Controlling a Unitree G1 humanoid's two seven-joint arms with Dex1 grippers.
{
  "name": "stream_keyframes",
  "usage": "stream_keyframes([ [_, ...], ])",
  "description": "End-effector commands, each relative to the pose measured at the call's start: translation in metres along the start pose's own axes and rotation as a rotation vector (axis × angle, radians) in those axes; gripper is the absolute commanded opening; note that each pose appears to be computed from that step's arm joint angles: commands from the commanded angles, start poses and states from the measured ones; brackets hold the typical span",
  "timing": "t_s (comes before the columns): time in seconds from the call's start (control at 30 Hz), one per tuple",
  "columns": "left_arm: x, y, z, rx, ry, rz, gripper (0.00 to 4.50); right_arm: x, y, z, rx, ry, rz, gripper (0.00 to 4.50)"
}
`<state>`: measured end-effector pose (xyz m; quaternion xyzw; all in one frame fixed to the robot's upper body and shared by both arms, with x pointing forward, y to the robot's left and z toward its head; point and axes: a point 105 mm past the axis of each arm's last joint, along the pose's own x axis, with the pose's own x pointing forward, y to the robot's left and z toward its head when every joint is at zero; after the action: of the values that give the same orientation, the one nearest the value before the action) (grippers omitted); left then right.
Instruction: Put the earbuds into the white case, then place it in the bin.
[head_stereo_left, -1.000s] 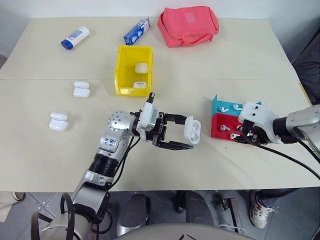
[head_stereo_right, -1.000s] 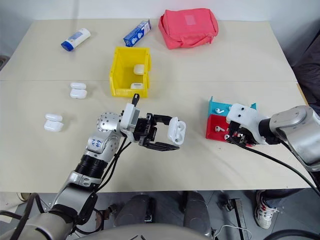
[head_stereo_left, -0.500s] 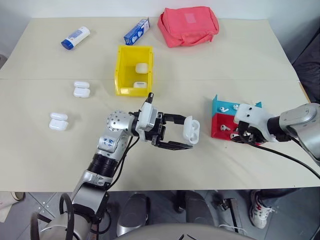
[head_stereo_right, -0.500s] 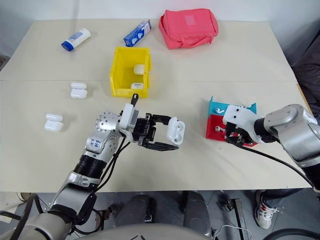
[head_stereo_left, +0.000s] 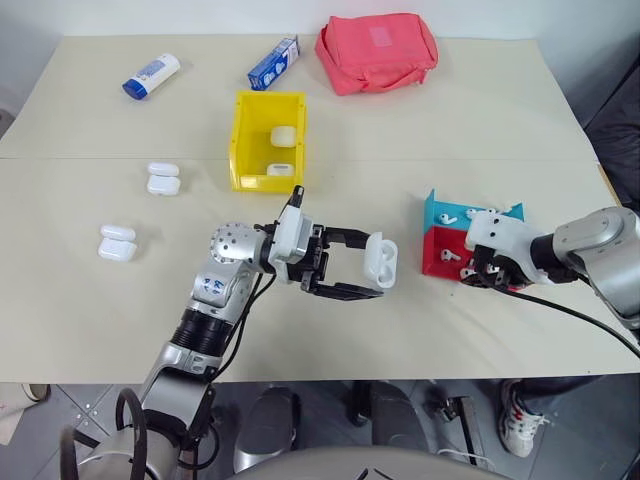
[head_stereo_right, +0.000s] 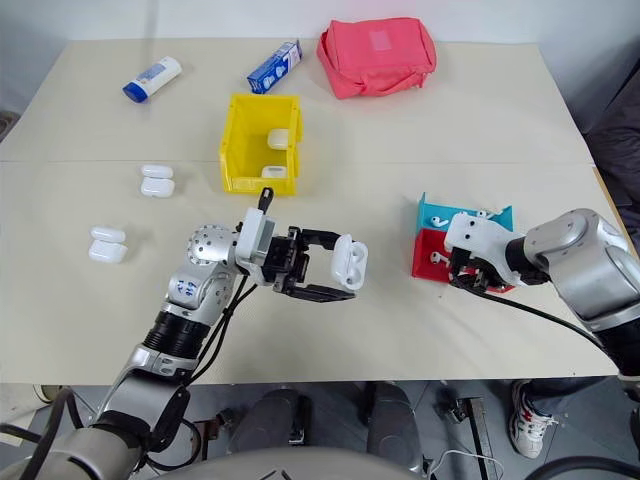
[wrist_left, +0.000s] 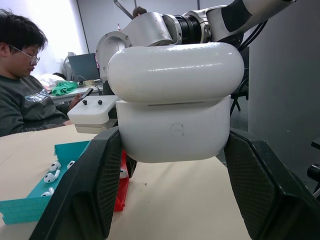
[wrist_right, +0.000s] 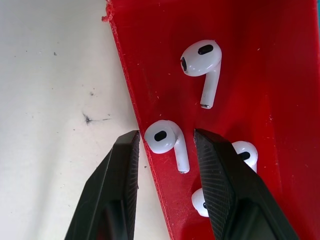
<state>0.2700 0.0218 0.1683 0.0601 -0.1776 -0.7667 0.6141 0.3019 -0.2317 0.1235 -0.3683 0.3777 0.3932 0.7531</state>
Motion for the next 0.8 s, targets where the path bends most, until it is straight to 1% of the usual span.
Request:
stream_keyframes([
  [0.03, 0.002, -0.001, 0.008, 0.034, -0.007, 0.000, 2.73, -0.004, -0.005, 0.003, -0.027, -0.001, -0.021, 1.75],
  [0.2, 0.001, 0.000, 0.008, 0.035, -0.005, 0.003, 2.73, -0.003, -0.004, 0.003, -0.028, -0.001, -0.016, 1.75],
  [0.3, 0.001, 0.000, 0.008, 0.035, -0.003, 0.004, 2.73, -0.002, -0.004, 0.003, -0.027, -0.003, -0.014, 1.17],
  [0.37, 0.001, 0.000, 0.008, 0.034, -0.002, 0.003, 2.73, -0.002, -0.004, 0.004, -0.026, -0.007, -0.013, 0.57],
  [0.4, 0.001, 0.000, 0.008, 0.034, -0.002, 0.003, 2.73, -0.002, -0.004, 0.004, -0.026, -0.008, -0.014, 0.52],
  [0.7, 0.001, 0.001, 0.007, 0.030, -0.001, 0.000, 2.73, -0.011, 0.000, 0.007, 0.001, -0.045, -0.024, 0.52],
  [0.8, 0.000, 0.002, 0.006, 0.024, -0.001, 0.002, 2.73, -0.020, 0.007, 0.014, 0.041, -0.109, -0.024, 0.52],
])
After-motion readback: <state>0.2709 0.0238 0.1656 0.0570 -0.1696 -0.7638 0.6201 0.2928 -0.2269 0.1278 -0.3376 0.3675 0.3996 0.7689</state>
